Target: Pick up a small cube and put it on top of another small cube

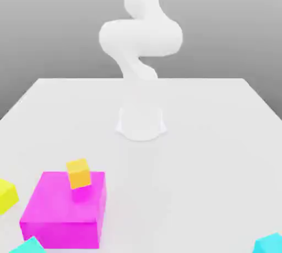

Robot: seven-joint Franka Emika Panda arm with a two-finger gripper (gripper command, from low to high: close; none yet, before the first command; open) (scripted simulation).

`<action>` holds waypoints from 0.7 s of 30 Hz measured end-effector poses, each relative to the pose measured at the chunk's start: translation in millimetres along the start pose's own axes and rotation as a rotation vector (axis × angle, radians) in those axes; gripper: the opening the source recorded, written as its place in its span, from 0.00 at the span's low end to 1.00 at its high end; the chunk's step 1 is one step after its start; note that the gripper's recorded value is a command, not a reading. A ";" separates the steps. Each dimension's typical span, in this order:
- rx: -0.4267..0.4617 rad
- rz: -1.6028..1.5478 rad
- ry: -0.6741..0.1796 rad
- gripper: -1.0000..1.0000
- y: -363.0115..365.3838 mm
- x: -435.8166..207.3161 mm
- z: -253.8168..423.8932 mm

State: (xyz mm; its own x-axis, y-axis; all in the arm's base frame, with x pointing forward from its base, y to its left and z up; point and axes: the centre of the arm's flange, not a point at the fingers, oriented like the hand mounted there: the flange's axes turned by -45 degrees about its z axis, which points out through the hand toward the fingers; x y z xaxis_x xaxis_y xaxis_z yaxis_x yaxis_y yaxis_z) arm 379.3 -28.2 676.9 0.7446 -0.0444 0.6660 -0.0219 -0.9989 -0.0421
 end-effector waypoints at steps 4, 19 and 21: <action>0.014 0.056 -0.110 0.50 49.5 -6.9 75.7; -0.063 0.302 -0.469 0.50 242.3 -157.4 284.4; -0.086 0.331 -0.516 0.50 265.3 -188.6 300.6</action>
State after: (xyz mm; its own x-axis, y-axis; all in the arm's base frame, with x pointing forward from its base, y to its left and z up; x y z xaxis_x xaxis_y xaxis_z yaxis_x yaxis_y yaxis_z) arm 433.6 -279.7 316.3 0.9153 -0.3595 0.1814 -0.3444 -0.9323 -0.1102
